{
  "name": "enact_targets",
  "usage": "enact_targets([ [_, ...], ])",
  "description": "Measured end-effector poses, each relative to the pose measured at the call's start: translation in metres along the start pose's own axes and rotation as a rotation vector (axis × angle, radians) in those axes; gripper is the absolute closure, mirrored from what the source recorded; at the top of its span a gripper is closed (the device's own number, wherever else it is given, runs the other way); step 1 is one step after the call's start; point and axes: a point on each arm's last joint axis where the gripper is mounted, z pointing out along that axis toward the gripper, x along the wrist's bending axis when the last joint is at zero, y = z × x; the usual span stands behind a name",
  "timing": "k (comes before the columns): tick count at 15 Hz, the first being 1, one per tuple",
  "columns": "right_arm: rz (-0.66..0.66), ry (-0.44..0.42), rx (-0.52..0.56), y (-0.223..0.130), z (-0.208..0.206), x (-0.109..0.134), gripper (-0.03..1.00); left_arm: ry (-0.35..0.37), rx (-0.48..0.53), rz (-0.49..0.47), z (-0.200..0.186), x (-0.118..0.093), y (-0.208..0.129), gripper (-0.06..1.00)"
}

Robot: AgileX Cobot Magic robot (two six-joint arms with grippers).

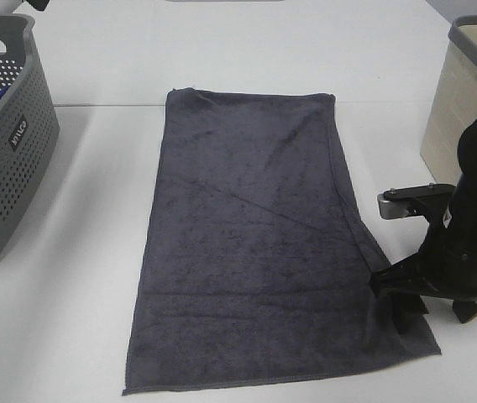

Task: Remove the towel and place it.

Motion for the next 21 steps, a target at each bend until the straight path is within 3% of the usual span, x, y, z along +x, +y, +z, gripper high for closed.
enact_targets([
  [5,0.12,-0.013,0.013,-0.009,0.005,-0.002,0.24,0.0,-0.001,0.0,0.0,0.0,0.0,0.17],
  [9,0.114,-0.009,-0.023,-0.014,-0.004,-0.004,0.24,0.001,-0.006,0.001,0.0,0.0,0.001,0.17],
  [14,0.117,0.013,-0.13,-0.024,-0.051,-0.009,0.24,-0.023,-0.009,-0.009,0.0,-0.002,0.001,0.17],
  [18,0.104,0.085,-0.219,-0.038,-0.089,-0.008,0.24,-0.027,-0.009,-0.011,0.0,-0.002,0.001,0.17],
  [21,0.052,0.136,-0.222,-0.048,-0.115,-0.006,0.24,-0.032,0.029,-0.01,-0.001,-0.003,-0.003,0.17],
])
